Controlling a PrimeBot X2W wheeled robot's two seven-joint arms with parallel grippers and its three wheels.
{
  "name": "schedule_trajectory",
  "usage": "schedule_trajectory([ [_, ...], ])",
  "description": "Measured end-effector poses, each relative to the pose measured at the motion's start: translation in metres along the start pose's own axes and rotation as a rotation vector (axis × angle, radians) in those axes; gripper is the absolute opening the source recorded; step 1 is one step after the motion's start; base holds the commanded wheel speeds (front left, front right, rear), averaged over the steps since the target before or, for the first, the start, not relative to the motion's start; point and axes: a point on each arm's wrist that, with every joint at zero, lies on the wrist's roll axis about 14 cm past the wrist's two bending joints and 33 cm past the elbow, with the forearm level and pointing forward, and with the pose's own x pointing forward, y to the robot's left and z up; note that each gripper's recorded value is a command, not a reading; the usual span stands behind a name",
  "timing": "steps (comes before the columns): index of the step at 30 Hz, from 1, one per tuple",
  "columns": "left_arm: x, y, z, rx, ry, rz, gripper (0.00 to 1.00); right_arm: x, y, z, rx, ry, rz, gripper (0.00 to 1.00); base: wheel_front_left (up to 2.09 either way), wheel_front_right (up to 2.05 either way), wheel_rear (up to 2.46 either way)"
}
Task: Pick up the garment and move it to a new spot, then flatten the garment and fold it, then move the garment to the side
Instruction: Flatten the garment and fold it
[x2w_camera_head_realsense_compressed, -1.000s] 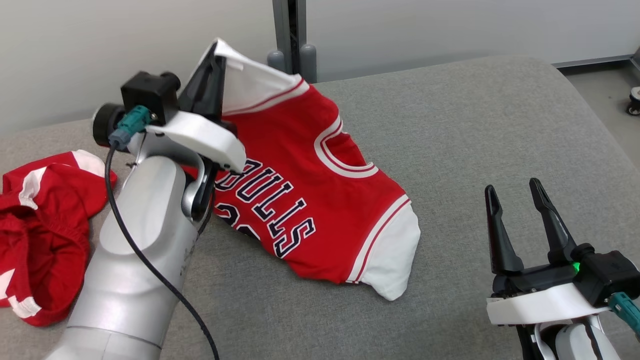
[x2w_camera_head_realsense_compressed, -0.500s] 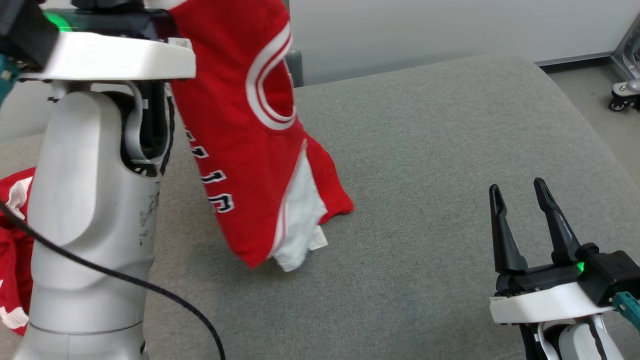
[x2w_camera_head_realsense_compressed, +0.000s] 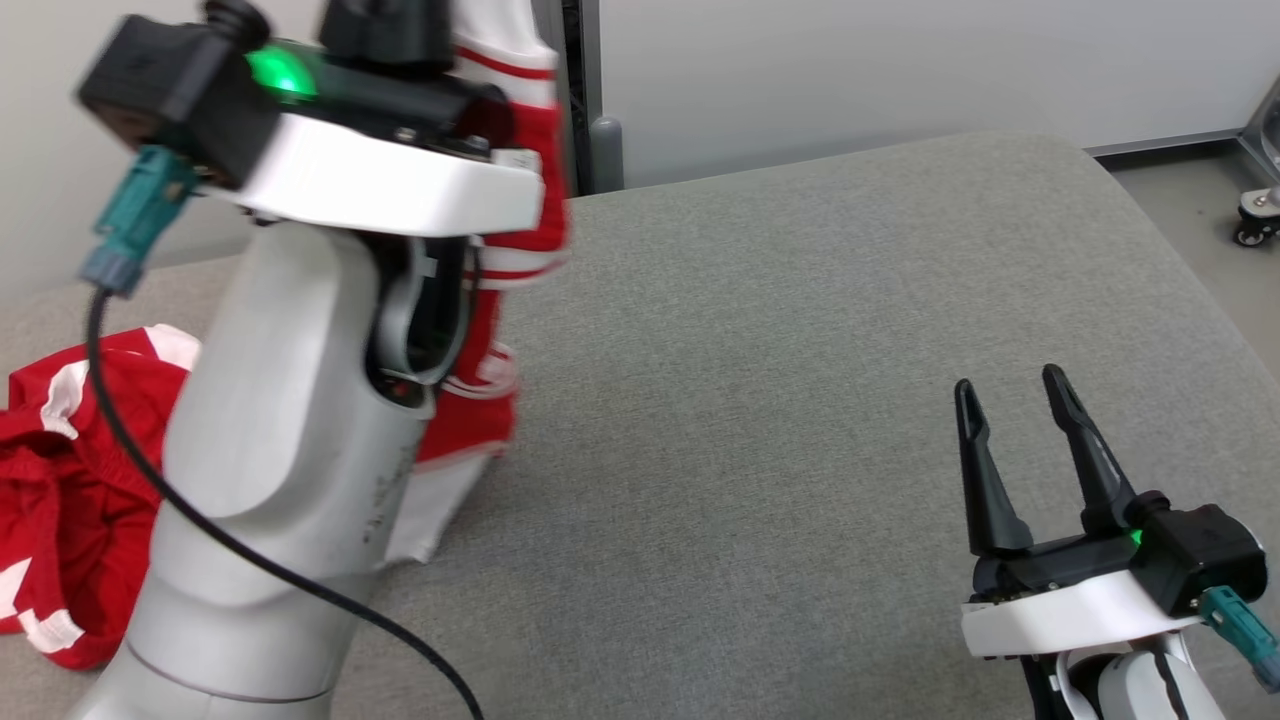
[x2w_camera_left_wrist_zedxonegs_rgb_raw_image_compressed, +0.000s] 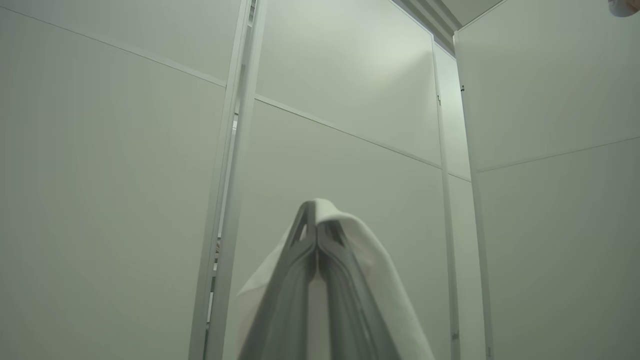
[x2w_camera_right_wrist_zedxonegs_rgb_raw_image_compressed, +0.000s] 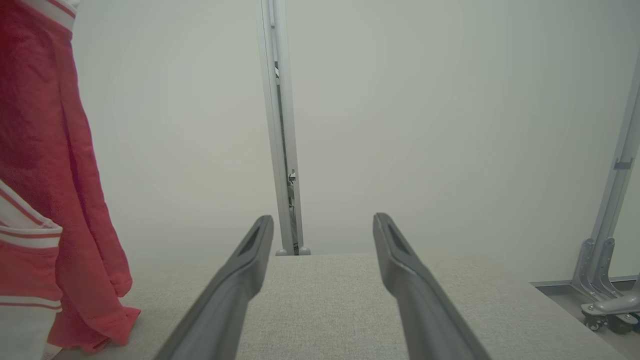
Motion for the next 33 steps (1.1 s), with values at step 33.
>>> schedule_trajectory([
  [33,-0.086,0.058,-0.169,-0.045,0.541,0.170,0.00,0.009,0.000,-0.023,0.021,0.057,0.001,1.00,0.00,0.00,0.00],
])
